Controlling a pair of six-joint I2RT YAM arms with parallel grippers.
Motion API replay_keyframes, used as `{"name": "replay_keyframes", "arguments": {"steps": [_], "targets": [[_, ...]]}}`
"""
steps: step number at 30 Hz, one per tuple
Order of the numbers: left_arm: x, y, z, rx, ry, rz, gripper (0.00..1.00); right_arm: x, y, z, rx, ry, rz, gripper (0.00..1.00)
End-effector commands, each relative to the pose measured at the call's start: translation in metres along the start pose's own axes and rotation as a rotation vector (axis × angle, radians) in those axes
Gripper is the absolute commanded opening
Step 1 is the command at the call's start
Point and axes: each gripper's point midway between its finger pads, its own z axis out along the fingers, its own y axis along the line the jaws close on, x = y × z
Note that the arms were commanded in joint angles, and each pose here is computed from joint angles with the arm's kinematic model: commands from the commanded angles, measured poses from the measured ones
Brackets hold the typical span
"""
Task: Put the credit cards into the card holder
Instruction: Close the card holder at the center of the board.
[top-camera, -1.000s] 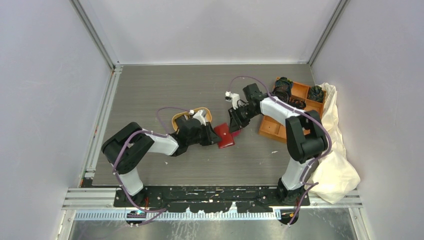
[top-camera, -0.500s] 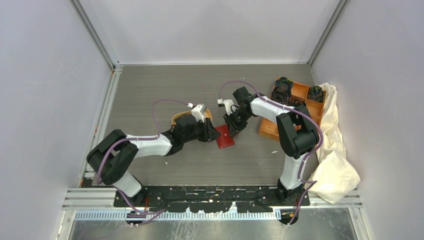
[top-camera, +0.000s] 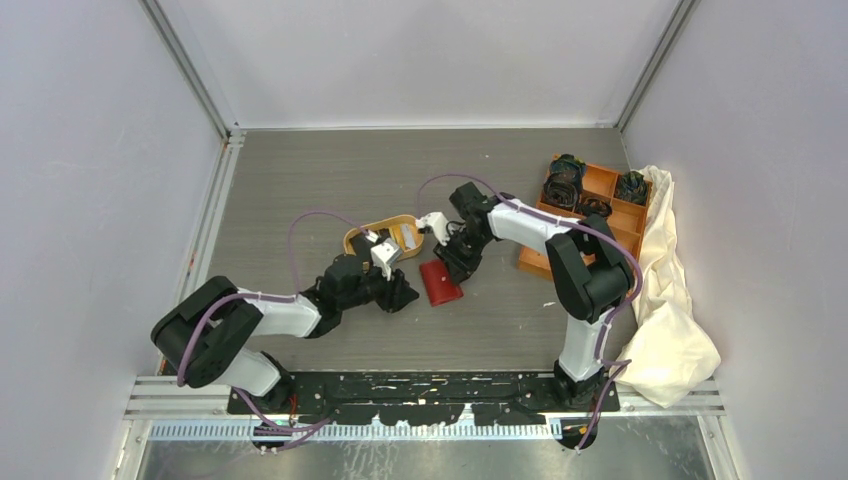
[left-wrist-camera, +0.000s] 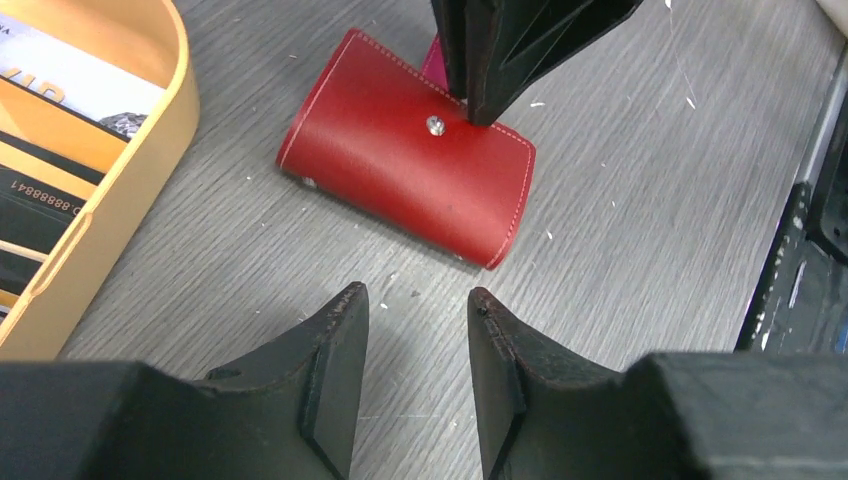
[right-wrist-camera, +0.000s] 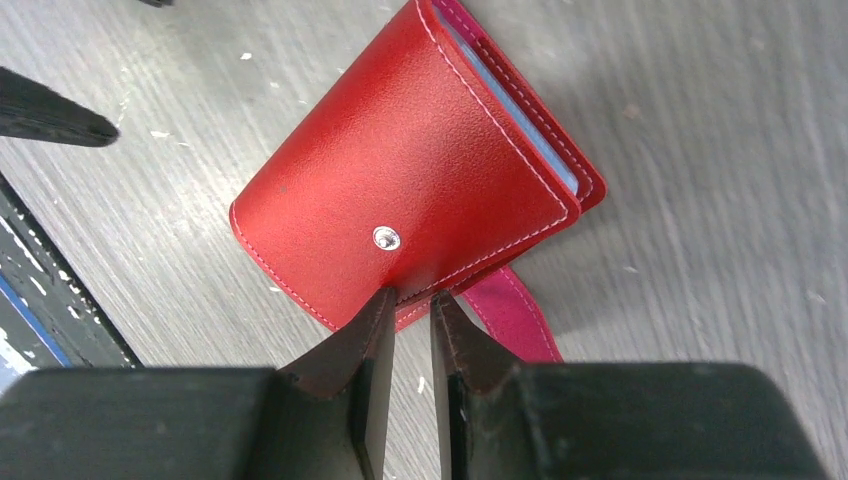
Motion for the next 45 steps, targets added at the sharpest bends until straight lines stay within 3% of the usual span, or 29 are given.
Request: {"name": "replay_keyframes", "arguments": {"steps": [1,5,10,15,22,27,28,29,30,31,35,40,45], "targets": [[-0.040,-0.017,-0.005,0.081,-0.165,0.141,0.42,0.003,0.019,0.003,-0.001,0.059,-0.154,0.26],[-0.032,-0.024,-0.014,0.125,-0.198,0.153,0.42,0.007,0.028,0.006,0.005,0.097,-0.256,0.26],[-0.023,-0.035,-0.032,0.179,-0.267,0.179,0.42,0.013,0.067,0.011,-0.075,0.125,-0.501,0.26],[-0.010,-0.037,-0.039,0.181,-0.239,0.092,0.42,-0.002,0.073,0.001,-0.036,0.066,-0.532,0.26],[-0.020,-0.046,-0.048,0.205,-0.275,0.068,0.43,-0.034,0.073,-0.050,0.059,-0.124,-0.513,0.32],[-0.023,-0.044,-0.043,0.174,-0.189,-0.035,0.43,-0.065,0.062,-0.114,0.202,-0.377,-0.445,0.34],[-0.023,-0.041,-0.042,0.153,-0.165,-0.050,0.43,-0.070,0.060,-0.128,0.218,-0.441,-0.409,0.40],[-0.024,-0.038,-0.041,0.133,-0.146,-0.055,0.43,-0.071,0.052,-0.144,0.224,-0.504,-0.331,0.59],[-0.025,-0.035,-0.041,0.118,-0.127,-0.049,0.43,-0.073,0.049,-0.152,0.196,-0.559,-0.195,0.90],[-0.025,-0.034,-0.041,0.106,-0.114,-0.040,0.43,-0.073,0.046,-0.155,0.153,-0.593,-0.069,0.98],[-0.031,-0.032,-0.041,0.104,-0.093,-0.007,0.43,-0.054,0.081,-0.128,-0.229,-0.480,-0.011,0.99],[-0.021,-0.036,-0.029,0.150,-0.012,0.008,0.41,-0.040,0.069,-0.087,-0.171,-0.383,-0.023,0.98],[-0.002,-0.030,-0.010,0.180,0.071,0.033,0.39,-0.027,0.055,-0.066,-0.177,-0.255,0.039,0.81]]}}
